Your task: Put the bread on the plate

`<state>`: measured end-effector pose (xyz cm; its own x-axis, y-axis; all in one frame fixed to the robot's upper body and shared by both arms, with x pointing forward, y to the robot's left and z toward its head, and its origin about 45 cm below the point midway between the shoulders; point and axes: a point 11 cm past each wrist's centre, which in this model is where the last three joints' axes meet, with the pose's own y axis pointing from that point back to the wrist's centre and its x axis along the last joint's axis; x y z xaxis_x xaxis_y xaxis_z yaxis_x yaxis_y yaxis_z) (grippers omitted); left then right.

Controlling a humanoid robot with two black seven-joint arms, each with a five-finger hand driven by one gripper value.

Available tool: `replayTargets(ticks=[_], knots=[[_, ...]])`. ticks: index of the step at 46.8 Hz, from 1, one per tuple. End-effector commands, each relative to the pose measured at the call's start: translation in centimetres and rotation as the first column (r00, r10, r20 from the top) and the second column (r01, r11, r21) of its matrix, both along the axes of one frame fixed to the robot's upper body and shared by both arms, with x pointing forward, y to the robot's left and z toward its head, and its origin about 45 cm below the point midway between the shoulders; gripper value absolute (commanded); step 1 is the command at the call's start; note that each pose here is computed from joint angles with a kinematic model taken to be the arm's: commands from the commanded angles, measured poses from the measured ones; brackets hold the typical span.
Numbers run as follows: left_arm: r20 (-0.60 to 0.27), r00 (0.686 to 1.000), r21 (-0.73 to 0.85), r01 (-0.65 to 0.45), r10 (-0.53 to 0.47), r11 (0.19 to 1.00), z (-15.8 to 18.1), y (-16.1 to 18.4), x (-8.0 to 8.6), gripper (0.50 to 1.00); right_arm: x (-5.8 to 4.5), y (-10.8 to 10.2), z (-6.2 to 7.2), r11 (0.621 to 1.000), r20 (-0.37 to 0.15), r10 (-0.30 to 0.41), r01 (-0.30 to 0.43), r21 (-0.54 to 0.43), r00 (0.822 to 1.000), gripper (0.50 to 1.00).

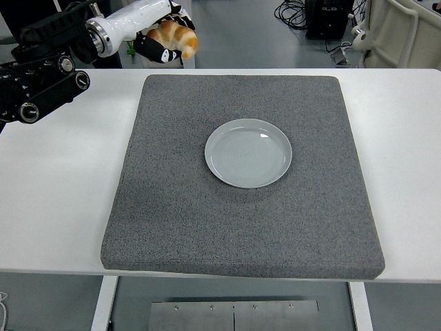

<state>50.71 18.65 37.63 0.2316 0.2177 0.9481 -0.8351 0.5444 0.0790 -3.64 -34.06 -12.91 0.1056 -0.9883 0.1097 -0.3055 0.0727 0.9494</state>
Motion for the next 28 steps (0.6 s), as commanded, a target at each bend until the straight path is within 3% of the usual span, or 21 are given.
replayTargets(ticks=[1,13,28], knots=[[0.008,0.999,-0.003,0.042,-0.042,0.999,0.7,-1.3,-0.6,0.583,0.0,0.0,0.0,1.000,0.000,0.001,-0.001,0.000,1.000,1.000],[0.035,0.991,-0.024,0.130,-0.129,0.991,2.5,-4.4,-1.9,0.584,0.0,0.0,0.0,1.000,0.000,0.000,0.000,0.000,1.000,1.000],[0.021,0.976,-0.035,0.219,-0.218,0.975,1.9,-8.3,-3.3,0.587,0.0,0.0,0.0,1.000,0.000,0.000,0.000,0.000,1.000,1.000]])
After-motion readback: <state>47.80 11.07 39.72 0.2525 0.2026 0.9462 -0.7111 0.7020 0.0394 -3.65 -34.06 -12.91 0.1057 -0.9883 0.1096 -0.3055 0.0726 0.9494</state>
